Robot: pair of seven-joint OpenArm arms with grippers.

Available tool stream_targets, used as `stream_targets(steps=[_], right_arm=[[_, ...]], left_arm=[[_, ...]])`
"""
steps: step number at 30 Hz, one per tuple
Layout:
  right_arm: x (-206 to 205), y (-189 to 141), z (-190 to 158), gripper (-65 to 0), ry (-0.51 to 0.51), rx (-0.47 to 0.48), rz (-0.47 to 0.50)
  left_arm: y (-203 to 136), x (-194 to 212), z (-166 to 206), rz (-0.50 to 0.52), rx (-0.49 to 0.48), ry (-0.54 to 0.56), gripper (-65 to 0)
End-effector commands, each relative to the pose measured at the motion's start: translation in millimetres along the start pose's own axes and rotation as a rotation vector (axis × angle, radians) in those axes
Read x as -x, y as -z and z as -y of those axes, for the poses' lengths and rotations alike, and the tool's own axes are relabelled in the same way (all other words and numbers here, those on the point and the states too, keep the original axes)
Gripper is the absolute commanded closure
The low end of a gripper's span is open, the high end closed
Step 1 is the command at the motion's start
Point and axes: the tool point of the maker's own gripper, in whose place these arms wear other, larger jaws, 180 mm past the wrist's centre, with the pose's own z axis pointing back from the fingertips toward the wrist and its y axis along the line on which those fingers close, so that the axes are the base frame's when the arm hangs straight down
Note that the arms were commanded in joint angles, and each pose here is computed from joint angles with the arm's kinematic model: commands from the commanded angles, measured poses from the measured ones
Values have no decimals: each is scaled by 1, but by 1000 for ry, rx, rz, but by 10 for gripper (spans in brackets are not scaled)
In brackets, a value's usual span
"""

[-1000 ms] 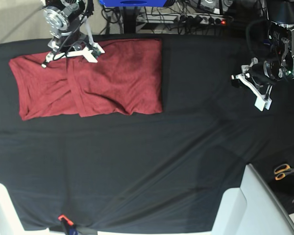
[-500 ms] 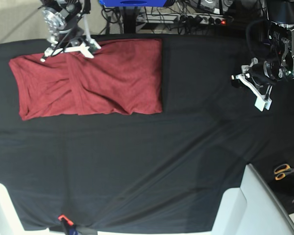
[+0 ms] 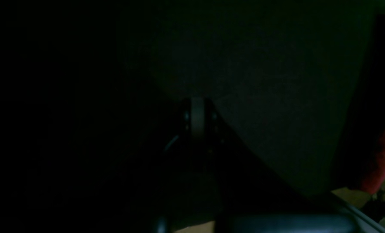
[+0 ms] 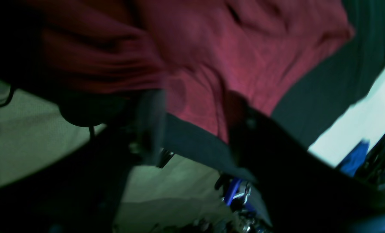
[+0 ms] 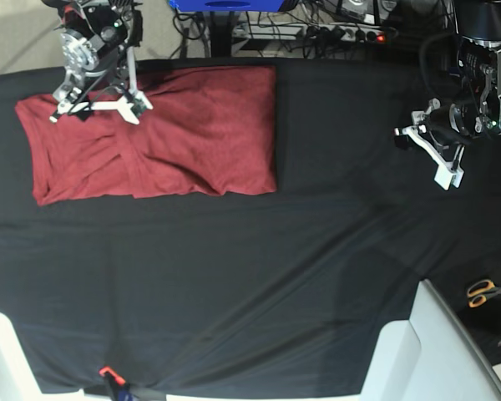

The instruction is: Fold the T-shirt properly

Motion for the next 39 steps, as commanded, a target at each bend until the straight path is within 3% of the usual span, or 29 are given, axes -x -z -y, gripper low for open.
stream_targets(steps=[1, 5, 10, 11, 15, 18, 20, 32, 39], right_arm=[[-4, -5, 9, -341, 16, 24, 23], [-21, -28, 8, -342, 95, -17, 111], [-46, -50, -17, -326, 245, -198, 242], [-46, -52, -21, -288, 246, -209, 247], [-50, -59, -41, 0, 209, -269, 260], [-53, -63, -51, -29, 167, -307, 271], [-54, -64, -54, -6, 157, -317, 274], [-55, -28, -36, -2, 147, -270, 230], [-47, -55, -52, -2, 157, -308, 239]], left_arm=[[-6, -14, -2, 36, 0, 17, 0], [-6, -14, -2, 36, 0, 17, 0], [-6, -14, -2, 36, 0, 17, 0], [-6, -14, -2, 36, 0, 17, 0], [-6, -13, -4, 32, -3, 16, 0], [-6, -14, -3, 34, -3, 16, 0], [-6, -14, -3, 34, -3, 16, 0], [-6, -13, -4, 32, -3, 16, 0], [-6, -13, -4, 32, -3, 16, 0]])
